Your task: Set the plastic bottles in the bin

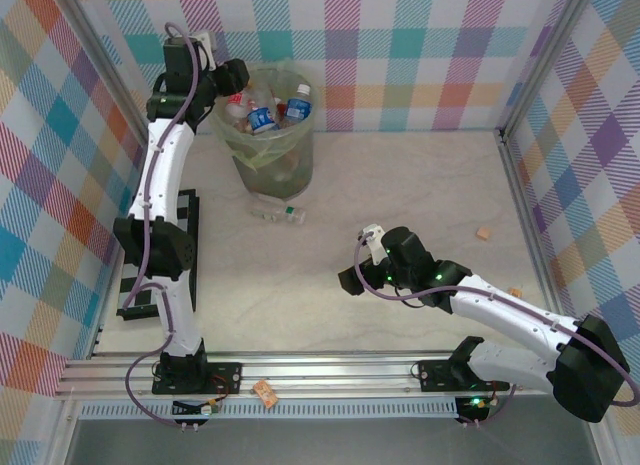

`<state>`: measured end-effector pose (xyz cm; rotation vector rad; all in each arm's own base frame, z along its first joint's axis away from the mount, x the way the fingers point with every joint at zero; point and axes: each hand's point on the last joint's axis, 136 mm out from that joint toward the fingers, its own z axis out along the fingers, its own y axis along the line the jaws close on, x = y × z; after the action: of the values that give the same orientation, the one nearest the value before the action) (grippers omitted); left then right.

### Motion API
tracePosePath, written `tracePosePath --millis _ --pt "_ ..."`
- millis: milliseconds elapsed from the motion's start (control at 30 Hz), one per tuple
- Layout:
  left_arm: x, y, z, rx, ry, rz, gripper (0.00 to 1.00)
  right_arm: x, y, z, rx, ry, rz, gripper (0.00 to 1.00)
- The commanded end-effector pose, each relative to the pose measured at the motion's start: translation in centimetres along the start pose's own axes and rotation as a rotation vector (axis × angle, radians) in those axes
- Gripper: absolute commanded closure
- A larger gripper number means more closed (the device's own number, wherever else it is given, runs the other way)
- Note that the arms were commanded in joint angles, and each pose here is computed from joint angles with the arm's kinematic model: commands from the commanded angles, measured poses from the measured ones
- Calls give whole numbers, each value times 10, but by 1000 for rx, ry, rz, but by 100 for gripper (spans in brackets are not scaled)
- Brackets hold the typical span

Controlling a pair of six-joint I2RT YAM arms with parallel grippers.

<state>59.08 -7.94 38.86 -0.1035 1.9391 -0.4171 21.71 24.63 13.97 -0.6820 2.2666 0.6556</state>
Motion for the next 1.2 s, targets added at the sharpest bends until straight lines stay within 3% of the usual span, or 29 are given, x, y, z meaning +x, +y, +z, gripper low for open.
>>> tracePosePath --millis 0,167,267,467,667,700,833,1033,1167 --pt "23 1 20 26 57 -22 38 -1 2 2 -16 -8 10 5" --pt "34 -11 23 52 83 -15 53 -2 1 3 -11 -9 10 5" --pt "51 -12 32 51 132 -11 57 -3 3 5 -18 -7 16 5" --pt "68 -12 41 52 179 -15 59 -4 3 1 -15 -17 18 5" --pt "50 -22 24 71 148 4 59 -7 2 -6 -5 -38 21 5" --pt "45 -24 19 71 136 10 58 -8 2 -7 -5 -42 22 6" --pt "13 -35 -12 80 55 32 34 -11 3 -9 -8 -56 22 5" --pt "-20 -46 -71 69 -47 44 20 -15 4 -9 -10 -67 12 5" --pt "-19 -34 -121 -2 -95 2 10 -20 1 -12 9 -84 2 5"
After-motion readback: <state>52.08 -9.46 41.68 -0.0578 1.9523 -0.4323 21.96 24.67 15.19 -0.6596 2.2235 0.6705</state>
